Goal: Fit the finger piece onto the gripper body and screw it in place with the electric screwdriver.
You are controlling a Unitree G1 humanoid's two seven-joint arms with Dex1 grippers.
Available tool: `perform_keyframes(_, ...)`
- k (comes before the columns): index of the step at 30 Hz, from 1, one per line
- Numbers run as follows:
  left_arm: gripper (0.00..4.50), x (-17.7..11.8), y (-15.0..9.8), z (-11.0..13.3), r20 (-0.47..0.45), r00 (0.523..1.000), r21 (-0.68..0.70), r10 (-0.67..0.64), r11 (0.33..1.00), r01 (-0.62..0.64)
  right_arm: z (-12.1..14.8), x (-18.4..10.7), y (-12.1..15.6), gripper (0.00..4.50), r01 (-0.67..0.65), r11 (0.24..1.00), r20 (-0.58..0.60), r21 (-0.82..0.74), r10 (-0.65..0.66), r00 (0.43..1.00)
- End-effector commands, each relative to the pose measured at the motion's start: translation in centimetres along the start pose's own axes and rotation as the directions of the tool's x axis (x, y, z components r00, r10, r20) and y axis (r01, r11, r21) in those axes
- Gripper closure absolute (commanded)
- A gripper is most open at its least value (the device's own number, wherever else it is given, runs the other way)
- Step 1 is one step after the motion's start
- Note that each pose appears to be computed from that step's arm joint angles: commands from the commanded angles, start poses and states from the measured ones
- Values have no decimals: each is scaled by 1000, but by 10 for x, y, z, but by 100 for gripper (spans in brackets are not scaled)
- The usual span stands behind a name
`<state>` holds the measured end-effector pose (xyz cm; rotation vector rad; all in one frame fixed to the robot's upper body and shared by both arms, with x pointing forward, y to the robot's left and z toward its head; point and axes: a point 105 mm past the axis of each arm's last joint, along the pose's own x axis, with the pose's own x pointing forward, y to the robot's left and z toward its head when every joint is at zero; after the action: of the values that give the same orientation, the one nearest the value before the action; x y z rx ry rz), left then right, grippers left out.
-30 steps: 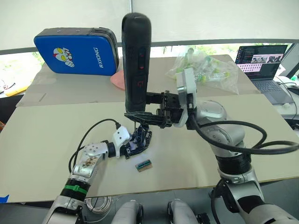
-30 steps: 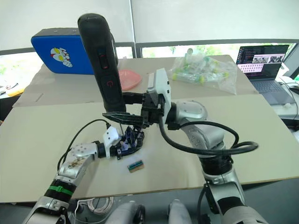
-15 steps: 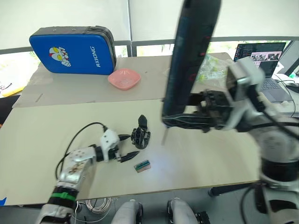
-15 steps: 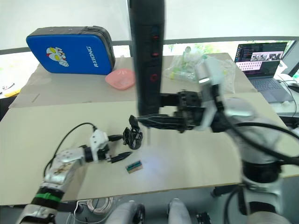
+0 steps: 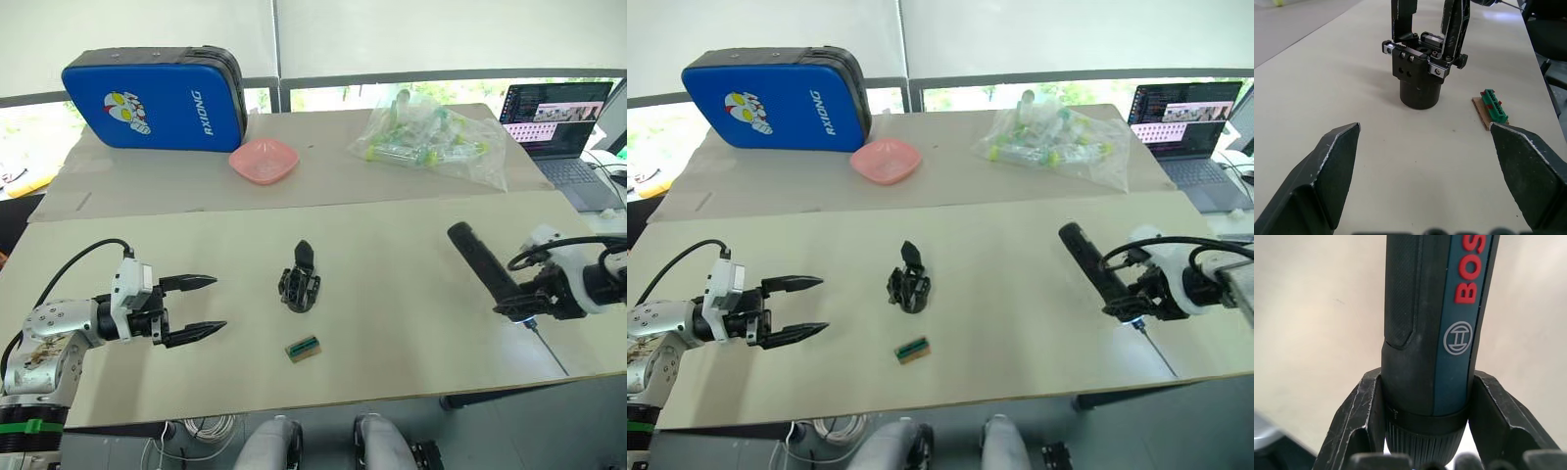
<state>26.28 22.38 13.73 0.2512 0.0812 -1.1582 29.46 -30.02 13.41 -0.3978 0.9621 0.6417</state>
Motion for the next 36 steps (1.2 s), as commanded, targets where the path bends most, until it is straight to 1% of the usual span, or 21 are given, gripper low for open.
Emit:
perform_keyframes(1, 3, -2, 0, 4, 5, 1000, 25, 21, 999, -21, 12, -4, -6, 254, 32, 999, 18, -41, -31, 999)
perform_keyframes(6, 3, -2, 0, 3, 6, 999, 42, 49, 998, -49, 9, 7, -7, 254, 17, 999, -1, -46, -17, 1000)
perform_keyframes(8, 3, -3, 0, -1, -16, 998, 38, 62, 997, -61, 10, 10, -11, 254, 32, 999, 12, -44, -32, 999)
perform_keyframes(9, 0, -4, 0, -3, -27, 997, 35, 67, 997, -66, 11, 10, -12, 152, 37, 998, 18, -44, -36, 999)
perform_keyframes(12, 0, -7, 1, -6, -47, 996, 42, 82, 996, -80, 16, 2, -16, 50, 51, 997, 48, -57, -48, 998)
perform_keyframes(14, 0, -10, 6, -8, -65, 991, 54, 120, 992, -117, 20, -8, -19, 1, 70, 995, 74, -70, -65, 995)
perform_keyframes(15, 0, -12, 9, -9, -76, 987, 57, 143, 989, -139, 21, -13, -21, 1, 81, 994, 87, -78, -74, 993)
perform_keyframes(17, 0, -16, 10, -8, -63, 986, 19, 154, 988, -153, 29, -28, -23, 1, 104, 988, 142, -114, -87, 986)
perform_keyframes(18, 0, -19, 11, -9, -78, 983, 33, 168, 986, -166, 35, -39, -23, 1, 120, 983, 196, -139, -91, 976)
perform_keyframes(20, 0, -27, 12, -14, -127, 970, 84, 207, 977, -198, 49, -61, -19, 1, 147, 967, 338, -207, -70, 939)
perform_keyframes(21, 0, -30, 13, -16, -146, 964, 102, 221, 973, -207, 52, -68, -18, 1, 162, 960, 382, -228, -64, 922)
perform_keyframes(23, 0, -39, 13, -21, -176, 950, 102, 258, 965, -243, 51, -74, 4, 1, 96, 927, 461, -363, 90, 883)
perform_keyframes(24, 0, -43, 12, -23, -185, 944, 112, 272, 960, -255, 51, -77, 13, 1, 97, 898, 491, -429, 142, 859)
perform_keyframes(26, 0, -52, 11, -27, -201, 932, 121, 301, 952, -281, 50, -81, 25, 1, 98, 868, 540, -487, 211, 815)
perform_keyframes(27, 0, -56, 10, -28, -200, 927, 120, 318, 947, -299, 52, -83, 34, 1, 108, 847, 574, -521, 253, 779)
perform_keyframes(28, 0, -60, 9, -31, -208, 920, 123, 332, 942, -313, 52, -86, 51, 1, 80, 813, 594, -577, 350, 725)
perform_keyframes(29, 0, -62, 8, -34, -212, 916, 127, 340, 939, -319, 53, -89, 63, 1, 85, 781, 611, -619, 410, 677)
perform_keyframes(30, 0, -65, 7, -37, -222, 910, 131, 351, 935, -328, 50, -86, 69, 1, 92, 768, 613, -633, 426, 665)
perform_keyframes(32, 0, -69, 5, -41, -235, 903, 144, 361, 931, -334, 40, -75, 74, 1, 126, 715, 572, -688, 426, 701)
perform_keyframes(33, 0, -69, 4, -42, -237, 901, 145, 363, 931, -336, 37, -71, 75, 1, 143, 702, 569, -697, 422, 705)
perform_keyframes(36, 0, -71, 6, -43, -234, 893, 158, 384, 922, -354, 35, -66, 76, 1, 182, 695, 591, -696, 411, 694)
